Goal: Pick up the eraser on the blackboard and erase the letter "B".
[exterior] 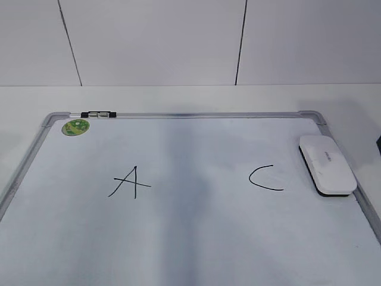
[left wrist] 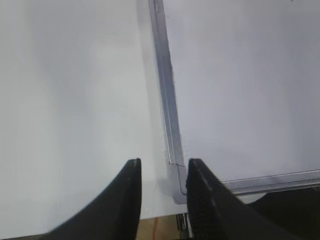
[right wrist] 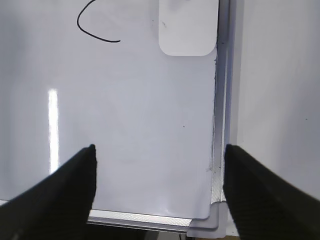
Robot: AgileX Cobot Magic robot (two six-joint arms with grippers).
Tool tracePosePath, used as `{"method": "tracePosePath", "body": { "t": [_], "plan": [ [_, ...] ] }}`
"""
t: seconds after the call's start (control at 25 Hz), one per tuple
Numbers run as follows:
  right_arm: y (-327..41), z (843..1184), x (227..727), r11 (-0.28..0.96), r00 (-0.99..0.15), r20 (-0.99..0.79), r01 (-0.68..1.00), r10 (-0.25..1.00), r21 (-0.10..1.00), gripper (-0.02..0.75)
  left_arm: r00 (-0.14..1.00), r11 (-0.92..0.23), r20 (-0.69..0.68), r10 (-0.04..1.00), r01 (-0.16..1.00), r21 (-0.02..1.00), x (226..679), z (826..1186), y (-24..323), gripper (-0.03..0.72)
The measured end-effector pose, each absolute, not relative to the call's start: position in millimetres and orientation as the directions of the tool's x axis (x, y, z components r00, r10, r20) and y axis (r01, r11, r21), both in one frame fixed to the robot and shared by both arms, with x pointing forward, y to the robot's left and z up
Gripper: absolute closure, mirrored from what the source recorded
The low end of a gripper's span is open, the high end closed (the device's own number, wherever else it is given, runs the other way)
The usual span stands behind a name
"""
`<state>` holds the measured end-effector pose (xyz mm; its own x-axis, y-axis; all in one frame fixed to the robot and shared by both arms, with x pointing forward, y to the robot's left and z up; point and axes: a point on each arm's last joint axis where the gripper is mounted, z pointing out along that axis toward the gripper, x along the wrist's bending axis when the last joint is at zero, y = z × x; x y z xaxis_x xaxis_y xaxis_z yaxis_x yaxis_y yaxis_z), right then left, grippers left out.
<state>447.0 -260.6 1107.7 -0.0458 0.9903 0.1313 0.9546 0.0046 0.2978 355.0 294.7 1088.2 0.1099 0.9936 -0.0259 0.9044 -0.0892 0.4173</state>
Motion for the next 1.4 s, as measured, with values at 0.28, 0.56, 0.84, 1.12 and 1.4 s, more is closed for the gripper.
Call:
{"method": "tracePosePath", "body": {
  "t": [0.28, 0.56, 0.84, 1.12, 1.4],
  "plan": [
    [-263, 1120, 425, 0.016, -0.07, 0.134, 0.93, 0.989, 0.366, 0.247, 0.111, -0.093, 0.014, 0.994, 0.749, 0.656, 290, 1113, 296, 0.454],
    [-270, 1130, 376, 0.065, -0.135, 0.114, 0.876, 0.984, 0.477, 0.279, 0.115, -0.089, 0.021, 0.993, 0.629, 0.772, 250, 1118, 295, 0.454],
    [-280, 1132, 315, 0.093, -0.179, 0.078, 0.78, 0.981, 0.619, 0.285, 0.135, -0.078, -0.007, 0.991, 0.611, 0.788, 242, 1111, 292, 0.454],
    [-289, 1111, 266, 0.118, -0.199, 0.027, 0.682, 0.98, 0.722, 0.286, 0.23, -0.111, -0.048, 0.972, 0.631, 0.768, 240, 1075, 283, 0.454],
    [-292, 1064, 244, 0.228, -0.274, -0.059, 0.637, 0.96, 0.736, 0.286, 0.23, -0.111, -0.02, 0.973, 0.541, 0.834, 241, 1058, 283, 0.454]
  ]
}}
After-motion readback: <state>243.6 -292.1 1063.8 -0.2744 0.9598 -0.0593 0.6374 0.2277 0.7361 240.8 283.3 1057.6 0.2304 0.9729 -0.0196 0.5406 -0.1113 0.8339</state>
